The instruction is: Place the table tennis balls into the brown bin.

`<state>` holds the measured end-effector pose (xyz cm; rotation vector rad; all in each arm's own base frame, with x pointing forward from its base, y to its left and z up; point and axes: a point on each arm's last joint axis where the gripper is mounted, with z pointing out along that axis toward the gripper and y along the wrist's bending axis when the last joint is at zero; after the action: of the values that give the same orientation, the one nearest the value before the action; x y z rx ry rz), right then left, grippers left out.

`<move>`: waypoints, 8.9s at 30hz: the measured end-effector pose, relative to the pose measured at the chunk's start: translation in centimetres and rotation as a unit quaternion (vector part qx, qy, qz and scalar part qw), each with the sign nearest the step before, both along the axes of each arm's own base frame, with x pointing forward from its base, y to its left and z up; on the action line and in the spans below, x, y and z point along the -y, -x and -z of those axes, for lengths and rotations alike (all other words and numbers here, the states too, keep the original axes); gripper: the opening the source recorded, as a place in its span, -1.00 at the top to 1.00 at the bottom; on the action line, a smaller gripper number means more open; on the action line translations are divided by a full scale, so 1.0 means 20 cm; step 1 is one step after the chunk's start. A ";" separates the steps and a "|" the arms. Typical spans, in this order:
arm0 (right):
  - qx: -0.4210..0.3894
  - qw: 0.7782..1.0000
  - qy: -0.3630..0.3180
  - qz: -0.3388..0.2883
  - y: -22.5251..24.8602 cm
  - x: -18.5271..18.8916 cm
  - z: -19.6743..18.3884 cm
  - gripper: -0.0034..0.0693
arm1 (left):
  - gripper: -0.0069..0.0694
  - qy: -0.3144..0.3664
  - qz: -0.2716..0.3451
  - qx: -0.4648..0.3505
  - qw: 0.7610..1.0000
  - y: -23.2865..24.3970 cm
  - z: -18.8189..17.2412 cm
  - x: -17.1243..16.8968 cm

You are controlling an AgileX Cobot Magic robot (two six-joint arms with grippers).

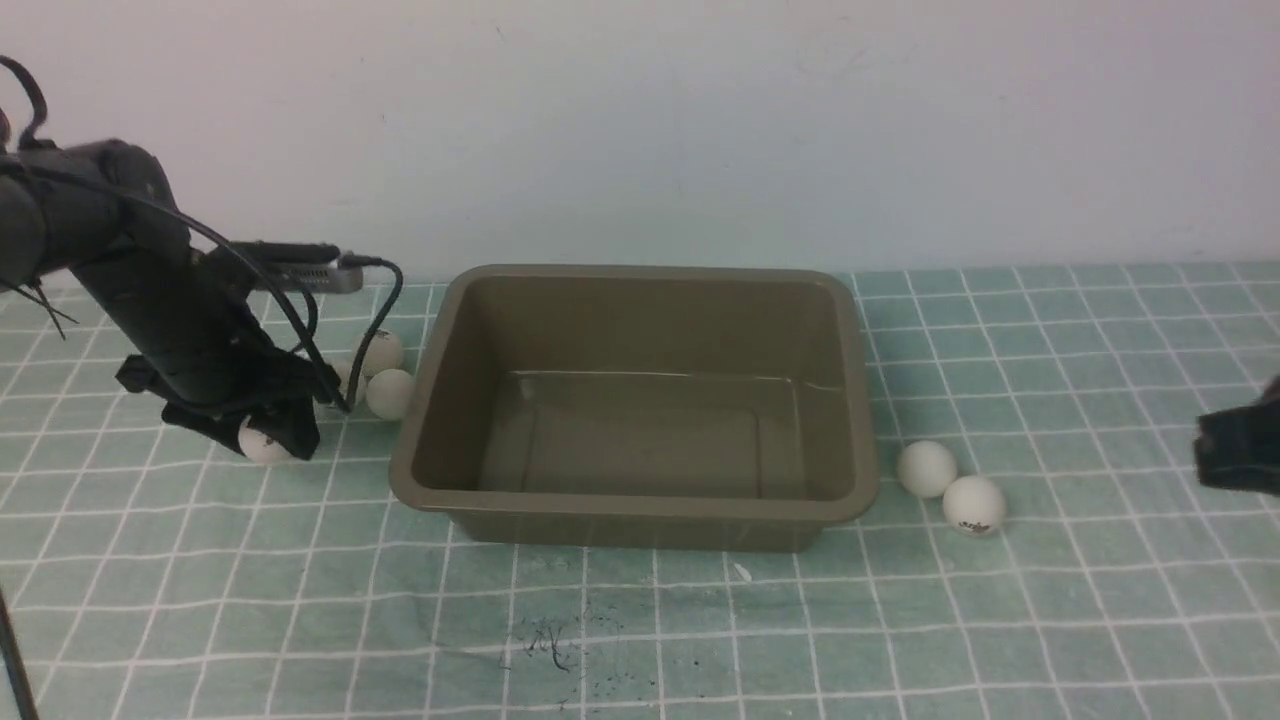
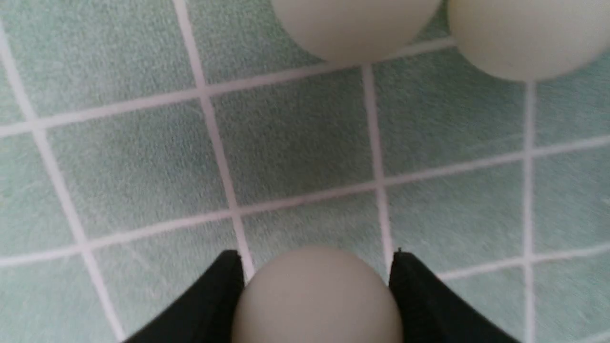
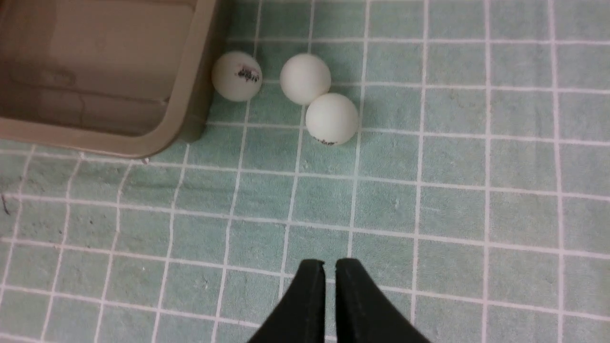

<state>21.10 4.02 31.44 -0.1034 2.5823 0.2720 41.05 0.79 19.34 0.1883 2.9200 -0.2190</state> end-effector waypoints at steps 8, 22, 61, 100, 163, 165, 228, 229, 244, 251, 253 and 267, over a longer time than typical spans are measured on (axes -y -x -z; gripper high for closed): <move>-0.057 0.995 0.076 -0.044 -0.44 -0.16 0.41 -0.10 | -0.09 0.088 0.117 0.108 0.983 0.09 -0.35 0.43; -0.133 0.986 0.085 -0.044 -0.74 -0.24 0.80 -0.36 | -0.80 0.069 0.087 0.078 0.991 0.00 -0.36 0.54; -0.016 0.991 0.135 -0.016 -0.69 -0.20 -0.01 0.69 | -0.08 -0.001 -0.015 0.025 1.000 -0.32 -0.08 -0.01; 0.002 0.996 -0.042 -0.075 -0.82 -0.44 0.13 -0.05 | 0.60 -0.013 -0.007 0.065 0.998 -0.34 -0.34 0.01; -0.097 0.994 -0.031 -0.049 -0.87 -0.33 0.64 -0.09 | 0.83 -0.021 -0.066 0.077 0.995 -0.37 -0.38 0.01; -0.062 0.996 -0.045 -0.038 -0.86 -0.30 0.50 -0.09 | 0.83 -0.015 -0.064 0.044 0.997 -0.34 -0.29 0.01; 0.193 0.981 -0.025 -0.023 0.42 0.07 -0.44 0.94 | -0.09 0.070 0.114 0.078 0.988 -0.13 -0.51 0.53; 0.213 0.976 -0.028 -0.014 0.49 0.08 -0.40 0.94 | -0.09 0.076 0.148 0.082 0.983 -0.09 -0.53 0.64; 0.506 0.859 -0.038 0.070 0.89 0.14 0.01 0.94 | -0.33 -0.003 0.189 0.076 0.979 -0.03 -0.43 1.07; 0.570 0.815 -0.043 0.098 0.91 0.17 0.10 0.95 | 0.78 -0.010 0.154 0.185 0.971 0.23 -0.96 0.89; 0.569 0.815 -0.044 0.101 0.91 0.17 0.11 0.95 | 0.83 -0.003 0.148 0.208 0.967 0.40 -1.10 0.81; 0.570 0.814 -0.046 0.102 0.90 0.17 0.11 0.95 | 0.83 0.062 0.113 0.414 0.901 1.42 -1.04 0.34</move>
<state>3.01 0.58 29.19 0.0463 1.3547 0.1673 12.62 -5.96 40.17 0.4696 2.0262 -0.2739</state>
